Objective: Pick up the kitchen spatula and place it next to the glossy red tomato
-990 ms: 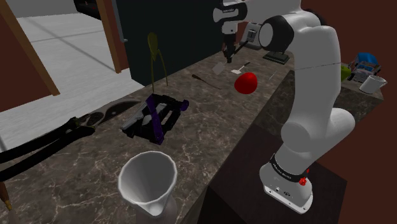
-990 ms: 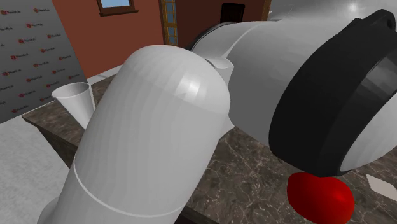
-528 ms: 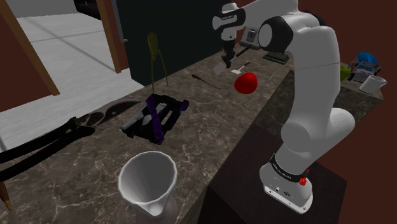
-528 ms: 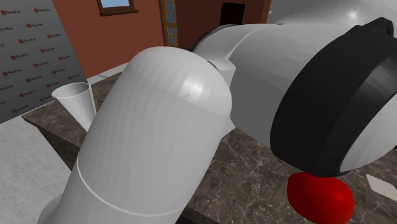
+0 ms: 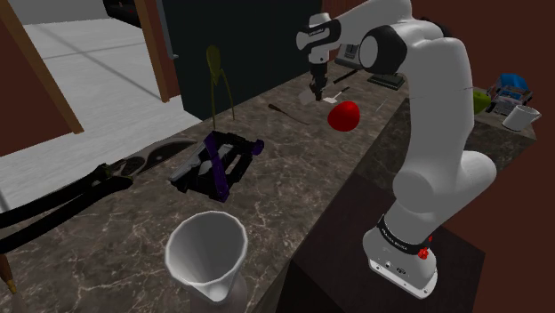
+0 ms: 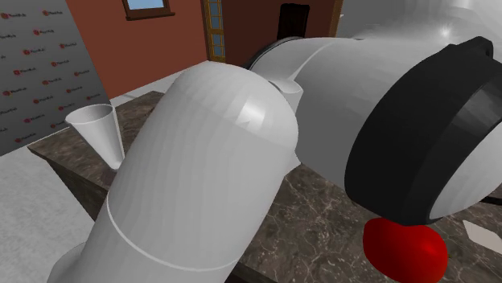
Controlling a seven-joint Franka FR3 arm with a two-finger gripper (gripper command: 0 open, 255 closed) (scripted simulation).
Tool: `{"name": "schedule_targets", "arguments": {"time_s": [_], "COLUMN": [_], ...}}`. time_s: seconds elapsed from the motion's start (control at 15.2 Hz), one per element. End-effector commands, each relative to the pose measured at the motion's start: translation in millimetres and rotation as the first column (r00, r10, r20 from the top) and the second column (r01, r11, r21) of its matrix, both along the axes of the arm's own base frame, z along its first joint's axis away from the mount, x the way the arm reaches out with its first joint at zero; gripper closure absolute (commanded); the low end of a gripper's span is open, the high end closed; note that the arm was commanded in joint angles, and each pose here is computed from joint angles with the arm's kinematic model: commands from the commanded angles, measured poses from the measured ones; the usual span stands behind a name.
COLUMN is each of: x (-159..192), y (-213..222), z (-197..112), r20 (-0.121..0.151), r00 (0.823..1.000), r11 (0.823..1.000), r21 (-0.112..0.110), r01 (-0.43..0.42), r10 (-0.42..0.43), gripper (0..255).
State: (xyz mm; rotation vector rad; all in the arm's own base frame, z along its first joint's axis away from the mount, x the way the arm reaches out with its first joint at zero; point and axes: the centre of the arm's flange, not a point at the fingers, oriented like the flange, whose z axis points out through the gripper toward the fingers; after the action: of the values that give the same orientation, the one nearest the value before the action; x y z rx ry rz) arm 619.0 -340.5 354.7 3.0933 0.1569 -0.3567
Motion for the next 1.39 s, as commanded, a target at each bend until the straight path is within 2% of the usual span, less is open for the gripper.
{"name": "schedule_targets", "arguments": {"time_s": [0.0,0.13,0.2,0.53,0.79,1.32], "x": [2.0,2.0,1.1,2.0,13.5,13.5], "y": [7.2,7.2,7.3,7.2,8.5,8.5], "z": [-7.3,-7.3,-7.3,-7.3,41.4,41.4], "r20": [-0.004,-0.004,-0.004,-0.004,-0.004,-0.004], "r00": [1.0,1.0,1.0,1.0,1.0,1.0], "r11": [1.0,1.0,1.0,1.0,1.0,1.0], "r21": [0.011,0.011,0.011,0.011,0.011,0.011], "r01": [-0.009,-0.009,-0.009,-0.009,-0.009,-0.009], "r10": [0.009,0.009,0.009,0.009,0.009,0.009], "gripper": [255,255,0,0,0,0]}}
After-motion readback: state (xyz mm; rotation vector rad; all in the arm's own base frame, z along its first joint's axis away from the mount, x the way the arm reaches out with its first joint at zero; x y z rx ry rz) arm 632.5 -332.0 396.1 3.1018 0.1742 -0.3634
